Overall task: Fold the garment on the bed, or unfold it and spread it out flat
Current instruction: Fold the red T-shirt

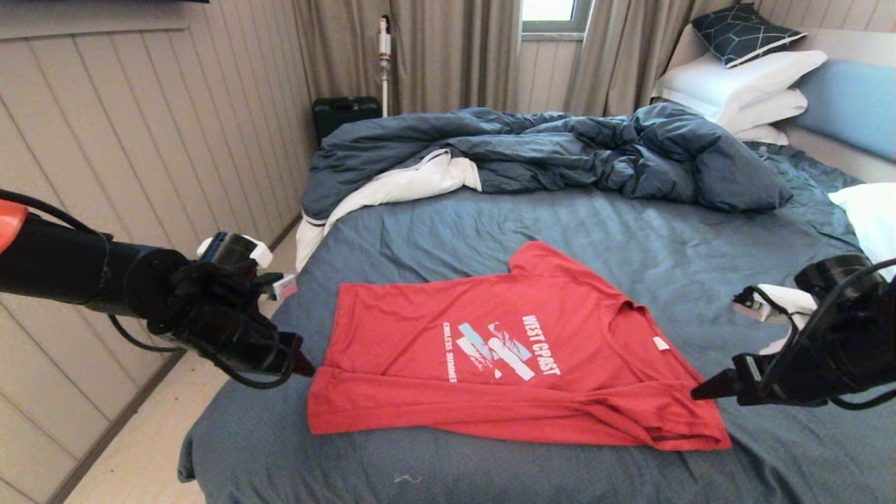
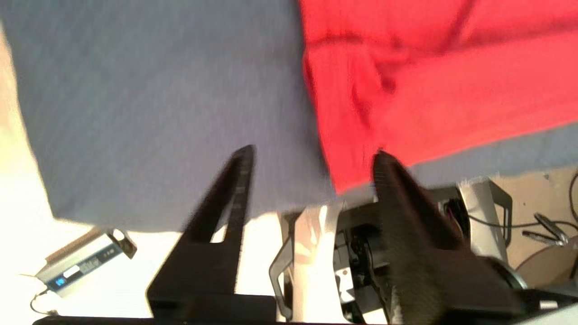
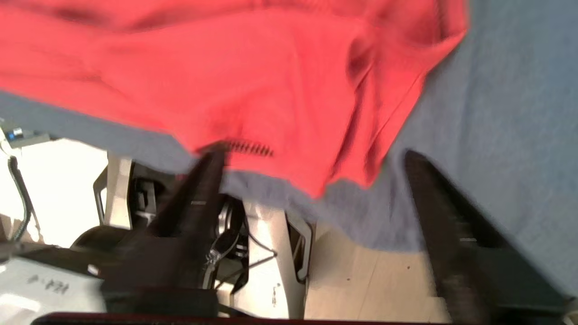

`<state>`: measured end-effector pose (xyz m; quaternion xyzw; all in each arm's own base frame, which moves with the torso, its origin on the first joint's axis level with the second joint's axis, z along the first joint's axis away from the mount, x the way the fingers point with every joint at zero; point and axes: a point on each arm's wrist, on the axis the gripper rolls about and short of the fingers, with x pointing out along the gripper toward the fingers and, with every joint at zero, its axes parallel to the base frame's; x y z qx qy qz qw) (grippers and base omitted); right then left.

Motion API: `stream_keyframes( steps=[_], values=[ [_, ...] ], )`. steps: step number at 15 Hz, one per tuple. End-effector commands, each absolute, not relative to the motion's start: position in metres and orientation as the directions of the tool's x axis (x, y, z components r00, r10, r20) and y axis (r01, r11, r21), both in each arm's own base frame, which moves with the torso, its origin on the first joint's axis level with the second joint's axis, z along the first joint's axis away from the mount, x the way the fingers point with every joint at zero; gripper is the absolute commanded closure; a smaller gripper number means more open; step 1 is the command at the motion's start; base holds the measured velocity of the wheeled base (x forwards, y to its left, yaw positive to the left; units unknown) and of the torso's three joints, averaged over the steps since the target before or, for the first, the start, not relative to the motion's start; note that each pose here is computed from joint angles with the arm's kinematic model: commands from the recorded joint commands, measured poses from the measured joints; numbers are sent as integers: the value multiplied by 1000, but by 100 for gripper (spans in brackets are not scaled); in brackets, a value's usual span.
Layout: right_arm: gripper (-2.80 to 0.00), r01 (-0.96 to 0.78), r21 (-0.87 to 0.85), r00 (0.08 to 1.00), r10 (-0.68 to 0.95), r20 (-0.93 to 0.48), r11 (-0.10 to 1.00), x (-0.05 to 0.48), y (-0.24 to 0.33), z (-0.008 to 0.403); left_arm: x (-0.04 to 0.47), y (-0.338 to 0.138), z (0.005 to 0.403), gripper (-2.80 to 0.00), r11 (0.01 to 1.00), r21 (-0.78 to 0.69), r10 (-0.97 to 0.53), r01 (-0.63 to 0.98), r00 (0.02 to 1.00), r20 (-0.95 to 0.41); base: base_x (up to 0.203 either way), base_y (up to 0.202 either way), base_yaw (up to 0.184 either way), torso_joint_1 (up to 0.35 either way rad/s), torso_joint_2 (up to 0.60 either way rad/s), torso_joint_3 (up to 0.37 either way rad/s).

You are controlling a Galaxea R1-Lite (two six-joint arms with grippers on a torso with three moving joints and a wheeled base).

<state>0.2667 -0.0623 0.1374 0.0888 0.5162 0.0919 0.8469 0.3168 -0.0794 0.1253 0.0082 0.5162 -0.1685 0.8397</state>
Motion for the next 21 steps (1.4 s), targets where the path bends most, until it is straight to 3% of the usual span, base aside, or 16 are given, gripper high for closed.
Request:
stream_keyframes(
  steps=[1, 7, 8, 9, 13, 21],
  values=[
    [0, -70, 242, 459, 246, -854, 968, 256, -60, 142, 298, -72, 138, 0, 944, -162, -278, 286, 432, -858, 0, 0, 0, 0, 0, 0],
    [0, -64, 243, 430, 247, -868, 968, 244, -58, 135, 255, -57, 123, 0, 948, -180, -275, 261, 395, -877, 0, 0, 0, 0, 0, 0],
    [-268, -61, 243, 430, 245, -869, 968, 243, -58, 135, 248, -55, 122, 0, 949, -179, -276, 258, 413, -868, 0, 0, 0, 0, 0, 0],
    [-280, -60, 245, 425, 247, -871, 968, 243, -58, 133, 241, -54, 124, 0, 952, -183, -277, 247, 431, -859, 0, 0, 0, 0, 0, 0],
    [-280, -66, 250, 408, 255, -877, 966, 250, -59, 124, 221, -49, 116, 0, 953, -193, -279, 234, 419, -864, 0, 0, 0, 0, 0, 0],
    [-280, -111, 262, 399, 285, -872, 959, 267, -51, 108, 236, -53, 106, 0, 951, -192, -283, 243, 433, -856, 0, 0, 0, 0, 0, 0]
  ],
)
